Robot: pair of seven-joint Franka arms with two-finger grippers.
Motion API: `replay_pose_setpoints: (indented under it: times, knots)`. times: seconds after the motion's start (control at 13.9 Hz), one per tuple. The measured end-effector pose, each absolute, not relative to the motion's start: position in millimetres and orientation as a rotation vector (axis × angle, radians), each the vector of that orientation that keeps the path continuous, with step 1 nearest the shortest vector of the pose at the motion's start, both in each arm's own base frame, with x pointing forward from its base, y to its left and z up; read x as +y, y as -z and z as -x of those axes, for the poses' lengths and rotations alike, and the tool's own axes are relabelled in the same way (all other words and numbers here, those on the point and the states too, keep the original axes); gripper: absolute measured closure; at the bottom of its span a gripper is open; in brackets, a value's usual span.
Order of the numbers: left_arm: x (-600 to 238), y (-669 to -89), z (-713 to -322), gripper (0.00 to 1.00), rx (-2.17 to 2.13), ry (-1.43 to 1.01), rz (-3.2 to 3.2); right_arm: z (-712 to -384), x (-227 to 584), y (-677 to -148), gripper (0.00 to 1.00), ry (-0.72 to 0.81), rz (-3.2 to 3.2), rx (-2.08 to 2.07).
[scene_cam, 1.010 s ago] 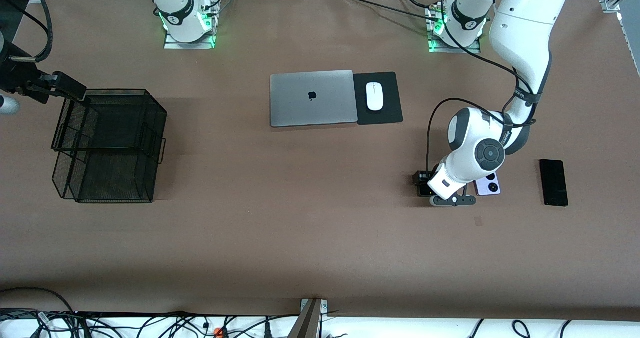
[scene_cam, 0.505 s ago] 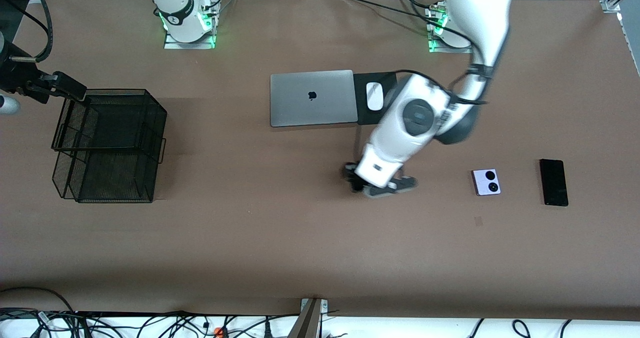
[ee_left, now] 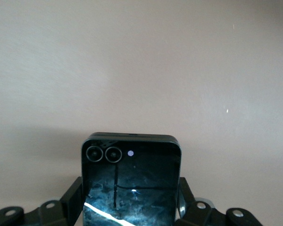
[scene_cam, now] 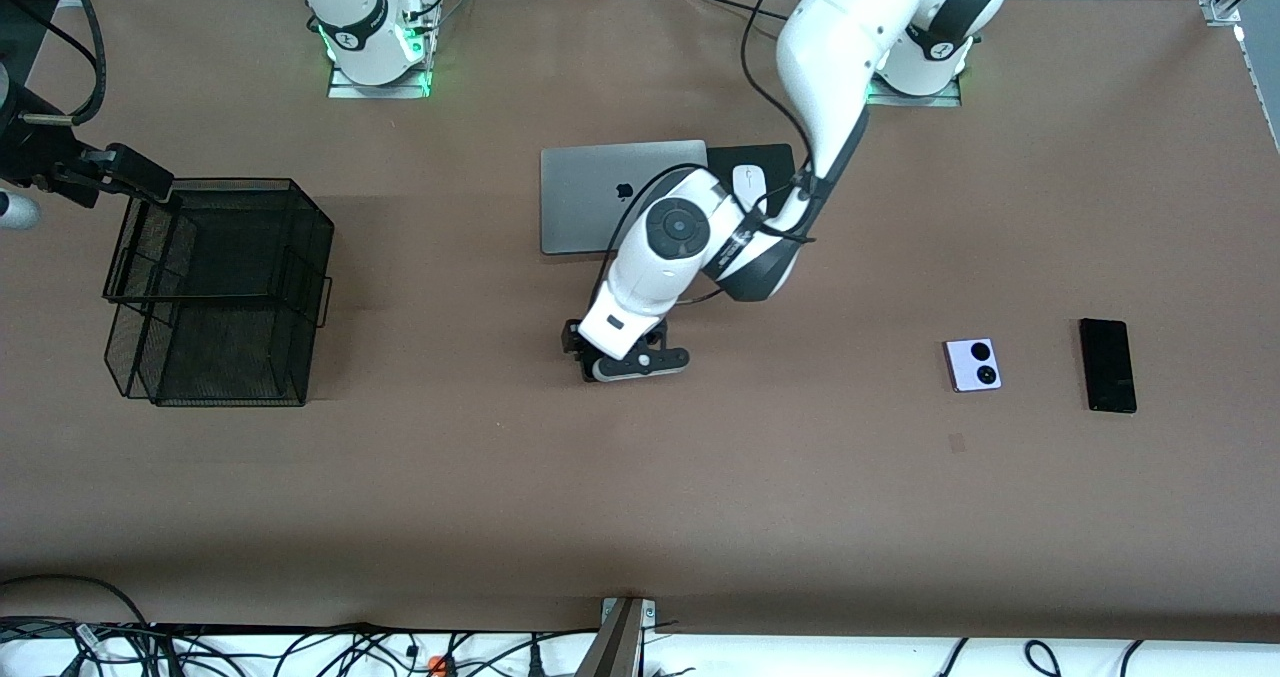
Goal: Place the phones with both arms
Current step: 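Carry the black flip phone toward the laptop with the left gripper, then release the black flip phone with the left gripper while the right gripper approaches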
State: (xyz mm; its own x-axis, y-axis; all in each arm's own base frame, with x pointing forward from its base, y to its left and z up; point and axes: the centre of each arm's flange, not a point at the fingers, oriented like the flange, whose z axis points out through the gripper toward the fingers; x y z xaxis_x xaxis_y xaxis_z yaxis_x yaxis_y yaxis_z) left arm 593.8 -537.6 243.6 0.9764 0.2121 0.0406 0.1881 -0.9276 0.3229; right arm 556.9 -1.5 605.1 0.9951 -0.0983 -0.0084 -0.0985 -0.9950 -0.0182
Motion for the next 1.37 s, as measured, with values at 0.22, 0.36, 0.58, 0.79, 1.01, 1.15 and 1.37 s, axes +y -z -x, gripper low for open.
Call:
replay_pose_setpoints:
  times: [0.22,0.36,0.58,0.79,1.01,1.15,1.37]
  knots:
    - [-557.2,-218.1,-577.9,0.19,0.177,-0.101,-2.823,-557.0,-1.5,-604.7,0.0,-0.013,3.119,0.154]
    - [-563.8,-202.3,-570.7,0.19,0.136,-0.111,-2.826,-557.1,-1.5,-604.5,0.0,-0.013,3.119,0.154]
    - [-568.3,-178.8,-561.4,0.19,0.108,-0.092,-2.845,-557.2,-1.5,-604.4,0.0,-0.014,3.119,0.154]
    - [-571.2,-174.1,-558.6,0.19,0.09,-0.098,-2.85,-557.3,-1.5,-604.1,0.0,-0.014,3.119,0.154]
    - [-572.2,-176.2,-559.5,0.13,0.088,-0.112,-2.845,-557.9,-1.5,-602.9,0.0,-0.018,3.119,0.154]
    - [-574.7,-184.2,-562.5,0.0,0.085,-0.152,-2.832,-558.7,-1.6,-601.3,0.0,-0.022,3.119,0.154]
    - [-562.0,-234.4,-587.6,0.0,0.165,-0.207,-2.803,-559.8,-1.6,-599.0,0.0,-0.029,3.12,0.154]
